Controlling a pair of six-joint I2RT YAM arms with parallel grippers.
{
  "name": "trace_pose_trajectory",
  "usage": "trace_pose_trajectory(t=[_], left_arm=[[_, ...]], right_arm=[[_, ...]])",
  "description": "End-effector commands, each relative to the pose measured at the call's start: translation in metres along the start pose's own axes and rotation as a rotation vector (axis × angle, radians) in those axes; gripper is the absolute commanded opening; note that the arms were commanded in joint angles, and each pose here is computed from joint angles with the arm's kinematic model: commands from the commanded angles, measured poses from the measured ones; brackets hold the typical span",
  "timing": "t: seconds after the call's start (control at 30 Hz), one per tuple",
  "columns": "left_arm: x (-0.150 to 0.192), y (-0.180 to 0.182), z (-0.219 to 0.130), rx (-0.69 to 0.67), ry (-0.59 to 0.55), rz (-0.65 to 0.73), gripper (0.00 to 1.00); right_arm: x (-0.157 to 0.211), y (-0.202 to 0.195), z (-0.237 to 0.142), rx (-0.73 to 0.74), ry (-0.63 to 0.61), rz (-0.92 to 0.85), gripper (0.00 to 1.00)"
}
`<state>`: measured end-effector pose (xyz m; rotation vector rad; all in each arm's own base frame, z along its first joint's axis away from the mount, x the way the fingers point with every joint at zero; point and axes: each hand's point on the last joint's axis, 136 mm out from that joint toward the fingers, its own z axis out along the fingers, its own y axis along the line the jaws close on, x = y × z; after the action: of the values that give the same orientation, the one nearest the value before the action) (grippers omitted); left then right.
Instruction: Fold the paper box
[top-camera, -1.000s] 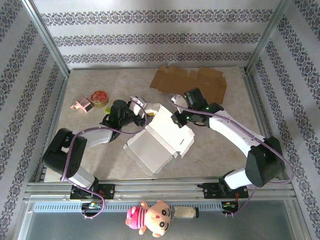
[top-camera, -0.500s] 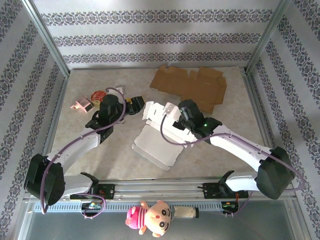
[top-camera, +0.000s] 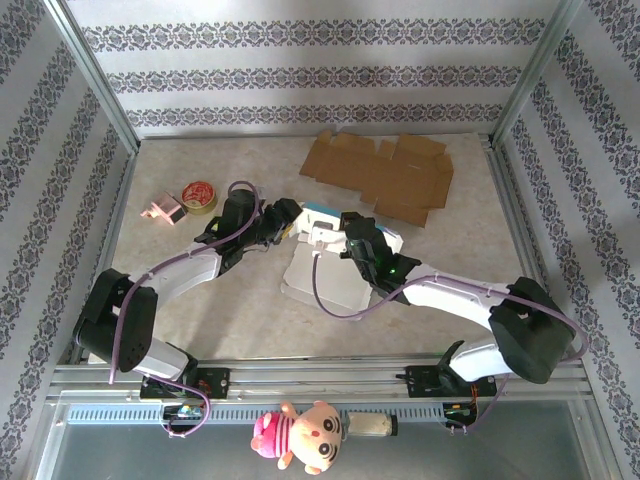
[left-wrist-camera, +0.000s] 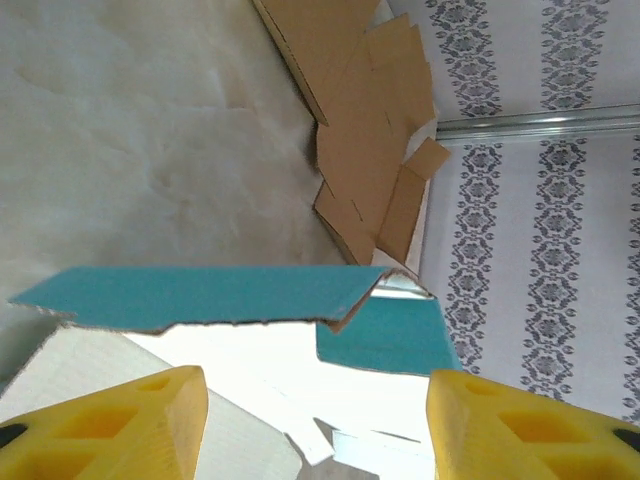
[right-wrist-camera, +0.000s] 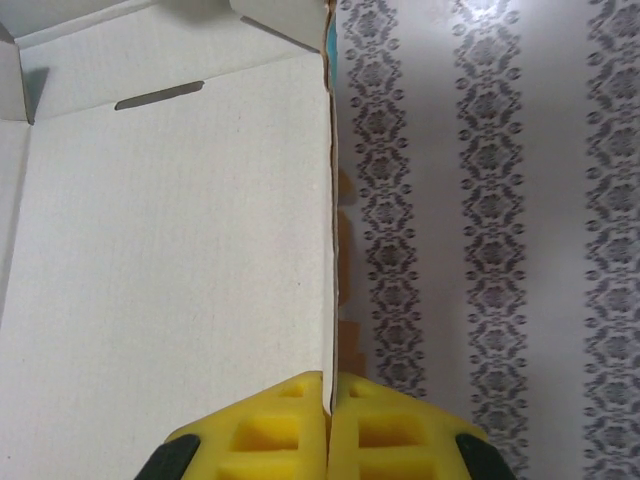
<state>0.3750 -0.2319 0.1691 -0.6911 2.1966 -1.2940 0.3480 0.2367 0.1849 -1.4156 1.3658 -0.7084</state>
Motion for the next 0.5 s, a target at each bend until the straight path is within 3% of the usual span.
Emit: trace_pose_trajectory(t=[0.0,0.1,0.3,0.47], left_arm=[[-0.003,-0.029,0.001,0.09,-0.003,-0.003,0.55],[-0.005,-0.031,-0.002,0.073,-0.019,0.039,0.55],[-0.023,-0.042,-0.021,0.005,-0.113,0.157,0.45],[-0.026,-0.041,-0.008,-0.017,-0.098,0.151,0.39]], right_arm=[[-0.006,-0.019,0.001,0.092,-0.003,-0.045,0.0],[-0.008,-0.016,0.004,0.086,-0.006,-0.067,0.0],[-0.011,-0.012,0.006,0.074,-0.018,-0.079,0.0],[-0.012,-0.009,0.01,0.066,-0.016,-0.079,0.0]])
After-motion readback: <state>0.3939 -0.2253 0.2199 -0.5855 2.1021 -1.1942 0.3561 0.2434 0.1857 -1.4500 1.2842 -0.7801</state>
